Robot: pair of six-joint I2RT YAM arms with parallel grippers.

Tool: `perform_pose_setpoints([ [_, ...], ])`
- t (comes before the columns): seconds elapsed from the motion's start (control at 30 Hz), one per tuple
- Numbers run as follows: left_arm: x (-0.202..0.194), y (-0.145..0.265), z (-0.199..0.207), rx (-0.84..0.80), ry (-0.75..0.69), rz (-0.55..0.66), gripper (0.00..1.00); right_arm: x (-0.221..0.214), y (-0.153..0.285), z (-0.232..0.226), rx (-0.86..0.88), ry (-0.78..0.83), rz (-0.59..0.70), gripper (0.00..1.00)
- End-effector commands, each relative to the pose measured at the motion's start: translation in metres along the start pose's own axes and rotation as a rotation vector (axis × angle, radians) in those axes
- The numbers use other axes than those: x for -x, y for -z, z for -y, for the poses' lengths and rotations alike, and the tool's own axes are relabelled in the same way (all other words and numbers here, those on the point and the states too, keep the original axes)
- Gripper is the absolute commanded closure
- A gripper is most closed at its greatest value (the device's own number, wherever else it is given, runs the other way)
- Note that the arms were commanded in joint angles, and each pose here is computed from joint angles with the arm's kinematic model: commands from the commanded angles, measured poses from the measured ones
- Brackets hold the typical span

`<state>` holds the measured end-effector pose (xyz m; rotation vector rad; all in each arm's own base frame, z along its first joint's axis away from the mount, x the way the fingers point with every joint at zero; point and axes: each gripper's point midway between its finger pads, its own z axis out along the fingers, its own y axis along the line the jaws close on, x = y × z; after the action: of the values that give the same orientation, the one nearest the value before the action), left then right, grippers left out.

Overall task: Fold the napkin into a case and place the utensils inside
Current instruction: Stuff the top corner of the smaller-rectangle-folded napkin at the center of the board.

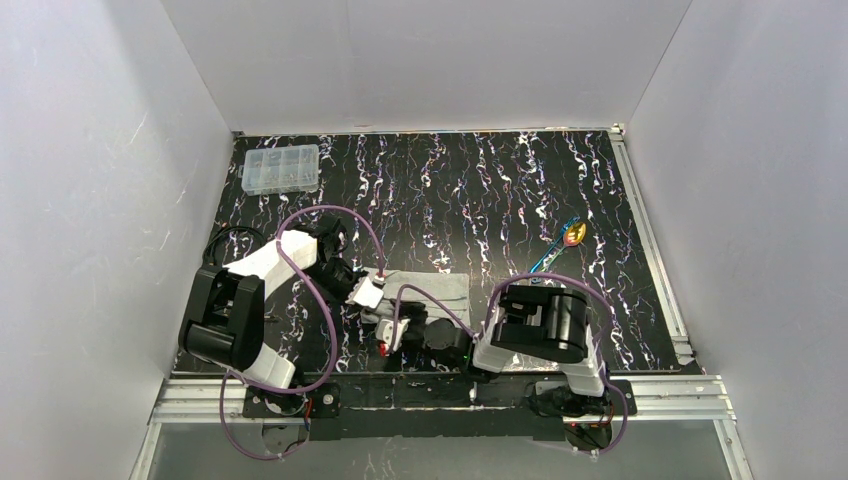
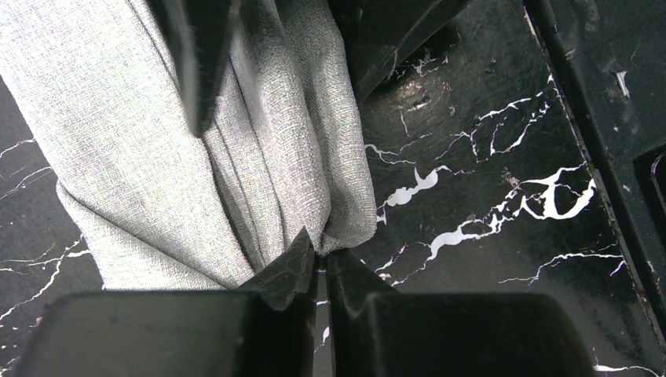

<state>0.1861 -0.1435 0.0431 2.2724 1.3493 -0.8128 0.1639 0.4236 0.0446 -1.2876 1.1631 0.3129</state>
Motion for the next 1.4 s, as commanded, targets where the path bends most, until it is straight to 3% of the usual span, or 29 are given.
perform_pose_setpoints([
  [0.0,0.009,-0.003,0.007,-0.024,-0.006,0.04,0.91,0.018,0.001,-0.007,0.047,-0.094,0.038,0.41],
  [0.17,0.003,-0.006,0.012,-0.028,-0.032,0.017,0.78,0.021,-0.003,-0.003,0.028,-0.174,0.027,0.61],
  [0.47,-0.003,-0.009,0.022,-0.056,-0.076,-0.007,0.64,0.022,-0.007,0.009,0.035,-0.321,0.033,0.75],
  [0.5,-0.003,-0.009,0.022,-0.056,-0.079,-0.009,0.6,0.023,-0.007,0.01,0.038,-0.337,0.037,0.76],
  [0.57,-0.003,-0.008,0.02,-0.046,-0.087,-0.01,0.41,0.024,-0.008,0.014,0.043,-0.364,0.042,0.77],
  [0.6,-0.003,-0.008,0.017,-0.03,-0.091,-0.012,0.38,0.025,-0.007,0.014,0.047,-0.379,0.044,0.77],
  [0.83,-0.008,-0.008,-0.01,0.115,-0.112,-0.03,0.4,0.026,-0.006,0.017,0.084,-0.451,0.053,0.81],
  [1.23,-0.016,-0.014,-0.021,0.206,-0.117,-0.046,0.44,0.022,-0.006,0.021,0.113,-0.559,0.065,0.83],
  [1.3,-0.018,-0.016,-0.022,0.214,-0.118,-0.054,0.52,0.021,-0.005,0.021,0.116,-0.567,0.065,0.84],
  [1.37,-0.019,-0.017,-0.023,0.217,-0.114,-0.064,0.72,0.02,-0.004,0.021,0.12,-0.575,0.062,0.84],
])
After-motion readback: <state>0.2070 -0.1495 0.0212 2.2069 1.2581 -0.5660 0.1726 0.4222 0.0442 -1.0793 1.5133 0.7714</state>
